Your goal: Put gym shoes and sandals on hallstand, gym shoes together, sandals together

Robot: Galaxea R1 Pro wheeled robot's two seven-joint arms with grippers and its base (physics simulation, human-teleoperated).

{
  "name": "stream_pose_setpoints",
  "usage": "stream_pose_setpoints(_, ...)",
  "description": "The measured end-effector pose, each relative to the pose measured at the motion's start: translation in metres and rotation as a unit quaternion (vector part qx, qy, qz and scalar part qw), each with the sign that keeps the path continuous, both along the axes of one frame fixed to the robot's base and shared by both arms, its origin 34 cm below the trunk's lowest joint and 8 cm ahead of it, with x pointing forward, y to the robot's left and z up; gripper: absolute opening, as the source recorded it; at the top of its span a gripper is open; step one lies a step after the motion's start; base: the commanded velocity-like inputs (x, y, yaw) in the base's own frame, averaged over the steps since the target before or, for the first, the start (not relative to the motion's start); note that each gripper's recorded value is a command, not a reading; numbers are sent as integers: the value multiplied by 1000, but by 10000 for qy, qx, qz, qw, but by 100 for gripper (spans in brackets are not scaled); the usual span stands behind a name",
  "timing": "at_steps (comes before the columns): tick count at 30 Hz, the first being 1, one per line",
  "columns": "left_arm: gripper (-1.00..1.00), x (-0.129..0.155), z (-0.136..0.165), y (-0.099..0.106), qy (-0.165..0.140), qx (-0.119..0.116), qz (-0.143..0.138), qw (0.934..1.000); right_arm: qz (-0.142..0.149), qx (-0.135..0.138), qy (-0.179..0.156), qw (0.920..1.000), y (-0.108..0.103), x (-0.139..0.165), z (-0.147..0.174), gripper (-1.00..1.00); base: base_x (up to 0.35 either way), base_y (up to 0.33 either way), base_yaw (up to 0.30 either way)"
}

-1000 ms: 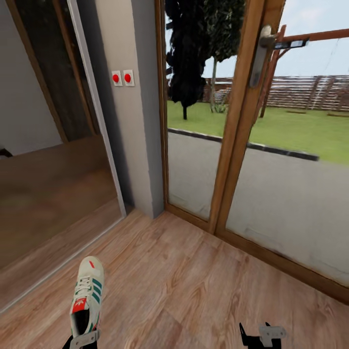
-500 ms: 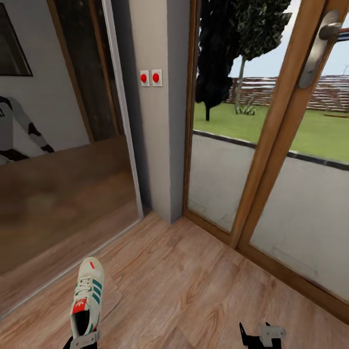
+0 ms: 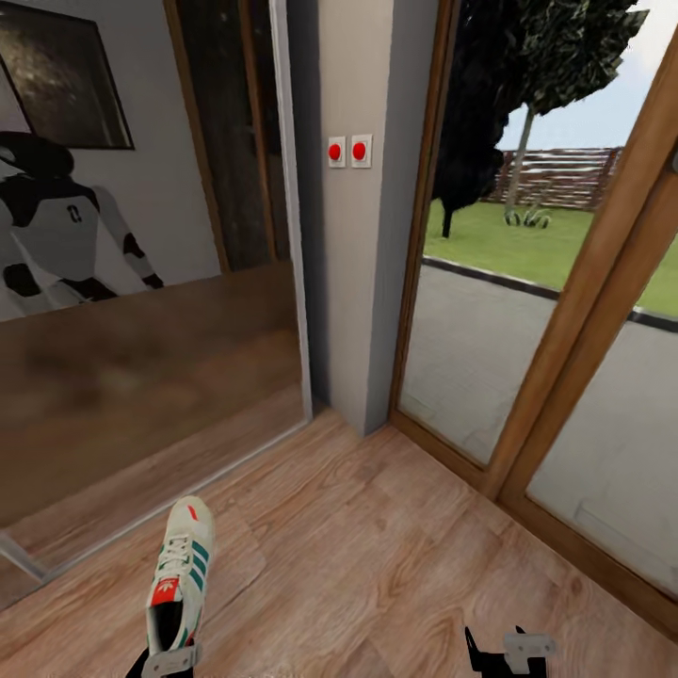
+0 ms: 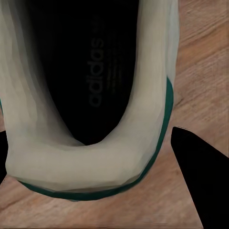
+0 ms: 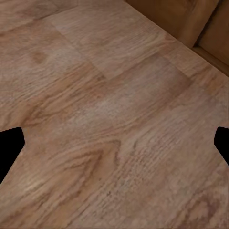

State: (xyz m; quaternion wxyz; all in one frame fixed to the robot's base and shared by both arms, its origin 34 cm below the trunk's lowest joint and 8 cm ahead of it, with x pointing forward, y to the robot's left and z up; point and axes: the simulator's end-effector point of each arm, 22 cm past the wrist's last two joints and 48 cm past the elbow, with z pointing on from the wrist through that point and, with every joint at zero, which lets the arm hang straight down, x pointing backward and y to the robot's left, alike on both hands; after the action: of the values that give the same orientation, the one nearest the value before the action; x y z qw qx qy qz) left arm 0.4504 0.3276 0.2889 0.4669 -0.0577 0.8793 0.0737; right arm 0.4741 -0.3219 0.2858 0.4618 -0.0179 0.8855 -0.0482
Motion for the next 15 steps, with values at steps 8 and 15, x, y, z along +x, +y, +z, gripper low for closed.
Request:
stream_pose_setpoints(8,-100,0,0,-2,8,27,-66,10000,2,2,0,10000,0,0,0,100,0,0,278)
stream_pose_setpoints(15,-100,0,0,-2,7,26,-60,10000,3,1,-3,10000,0,0,0,100,132,-63,278)
